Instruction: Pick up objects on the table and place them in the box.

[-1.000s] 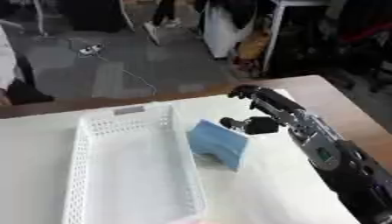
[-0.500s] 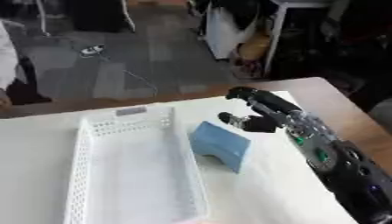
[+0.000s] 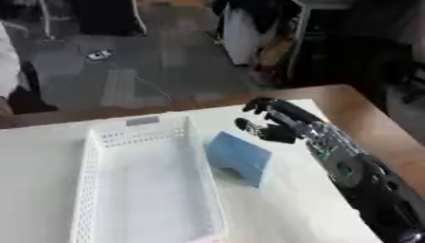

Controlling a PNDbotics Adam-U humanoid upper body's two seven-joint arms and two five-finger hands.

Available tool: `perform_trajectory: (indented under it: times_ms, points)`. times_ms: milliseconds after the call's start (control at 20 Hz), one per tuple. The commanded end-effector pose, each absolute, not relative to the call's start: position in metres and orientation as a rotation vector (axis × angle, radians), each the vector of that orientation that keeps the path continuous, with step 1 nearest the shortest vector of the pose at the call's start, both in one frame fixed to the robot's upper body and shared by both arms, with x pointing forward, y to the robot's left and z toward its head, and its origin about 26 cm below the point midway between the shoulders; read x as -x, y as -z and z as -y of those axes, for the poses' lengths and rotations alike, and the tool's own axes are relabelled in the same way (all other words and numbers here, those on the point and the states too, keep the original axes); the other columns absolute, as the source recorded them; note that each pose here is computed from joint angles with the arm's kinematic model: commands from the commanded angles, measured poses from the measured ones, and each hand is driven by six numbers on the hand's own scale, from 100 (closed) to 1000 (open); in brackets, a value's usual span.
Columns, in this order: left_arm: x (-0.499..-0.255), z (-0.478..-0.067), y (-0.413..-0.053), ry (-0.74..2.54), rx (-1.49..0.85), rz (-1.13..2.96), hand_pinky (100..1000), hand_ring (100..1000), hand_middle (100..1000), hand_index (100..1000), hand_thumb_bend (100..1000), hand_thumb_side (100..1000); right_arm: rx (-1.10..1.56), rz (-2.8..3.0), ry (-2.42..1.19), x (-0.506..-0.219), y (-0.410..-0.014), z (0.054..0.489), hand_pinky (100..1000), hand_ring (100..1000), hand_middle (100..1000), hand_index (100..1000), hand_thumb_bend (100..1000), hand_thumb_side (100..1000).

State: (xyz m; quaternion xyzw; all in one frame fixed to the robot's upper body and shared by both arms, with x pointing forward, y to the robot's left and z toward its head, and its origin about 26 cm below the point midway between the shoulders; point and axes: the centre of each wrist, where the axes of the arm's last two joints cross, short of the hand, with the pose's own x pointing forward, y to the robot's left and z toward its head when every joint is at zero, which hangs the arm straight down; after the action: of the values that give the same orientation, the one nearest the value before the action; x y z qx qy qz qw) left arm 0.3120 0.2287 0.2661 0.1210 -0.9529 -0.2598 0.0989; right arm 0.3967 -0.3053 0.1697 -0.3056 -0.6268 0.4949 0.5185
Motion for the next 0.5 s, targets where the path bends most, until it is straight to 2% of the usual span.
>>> perform_trajectory:
  times_ms: [50, 500]
  points:
    - [-0.309, -0.229, -0.274, 0.769, -0.368, 2.845, 411, 548, 651, 685, 837, 824, 0.734, 1.519, -1.185, -0.396, -0.181, 0.305, 739, 809, 861, 881, 388, 1000]
    - [-0.309, -0.231, -0.270, 0.781, -0.373, 2.821, 411, 548, 651, 686, 836, 826, 0.659, 1.448, -1.208, -0.396, -0.160, 0.296, 750, 817, 864, 869, 390, 1000]
